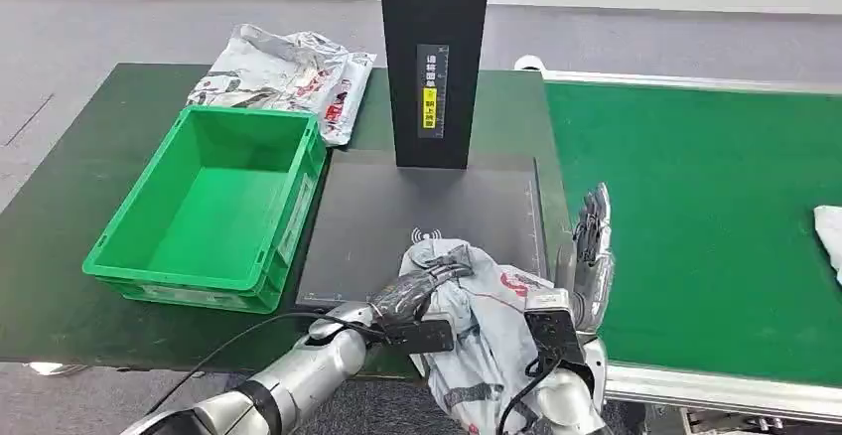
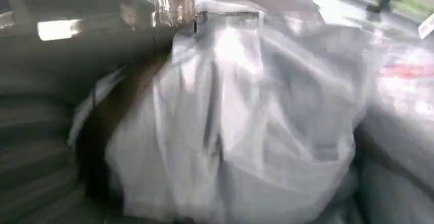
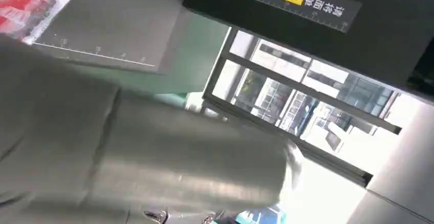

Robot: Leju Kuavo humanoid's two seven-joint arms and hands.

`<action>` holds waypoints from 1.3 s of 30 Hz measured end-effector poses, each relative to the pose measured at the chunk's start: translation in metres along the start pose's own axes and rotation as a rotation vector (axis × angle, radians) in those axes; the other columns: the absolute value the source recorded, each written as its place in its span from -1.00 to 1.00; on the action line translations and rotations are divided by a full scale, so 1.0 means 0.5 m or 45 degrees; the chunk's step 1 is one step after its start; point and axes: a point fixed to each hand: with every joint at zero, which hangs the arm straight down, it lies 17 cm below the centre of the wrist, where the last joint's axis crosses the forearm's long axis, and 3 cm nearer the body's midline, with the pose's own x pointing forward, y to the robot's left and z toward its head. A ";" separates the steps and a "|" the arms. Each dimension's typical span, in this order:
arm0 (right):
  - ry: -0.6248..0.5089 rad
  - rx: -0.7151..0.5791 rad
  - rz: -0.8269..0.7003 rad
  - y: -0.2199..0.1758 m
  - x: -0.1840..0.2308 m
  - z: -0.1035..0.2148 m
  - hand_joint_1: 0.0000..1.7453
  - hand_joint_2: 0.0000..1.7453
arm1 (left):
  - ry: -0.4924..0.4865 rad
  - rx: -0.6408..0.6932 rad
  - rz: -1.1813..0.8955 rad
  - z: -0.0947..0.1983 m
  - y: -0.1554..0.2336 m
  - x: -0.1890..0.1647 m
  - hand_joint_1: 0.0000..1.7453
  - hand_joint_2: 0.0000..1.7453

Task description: Moved the parcel from conveyor to table for the left to box.

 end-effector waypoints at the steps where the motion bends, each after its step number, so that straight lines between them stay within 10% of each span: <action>1: 0.003 -0.002 0.001 -0.003 -0.001 0.002 -1.00 -1.00 | -0.009 -0.006 -0.005 0.001 -0.002 0.001 1.00 1.00; 22: 0.046 -0.030 0.032 -0.040 -0.017 0.026 -1.00 -1.00 | -0.178 0.241 0.228 0.008 0.058 0.054 1.00 1.00; 32: 0.108 -0.046 -0.006 -0.056 -0.041 0.037 -1.00 -1.00 | -0.226 0.777 0.331 0.043 0.303 0.073 1.00 1.00; 39: 0.133 -0.086 -0.037 -0.071 -0.050 0.042 -1.00 -1.00 | -0.142 1.483 -0.108 0.239 0.639 0.088 1.00 1.00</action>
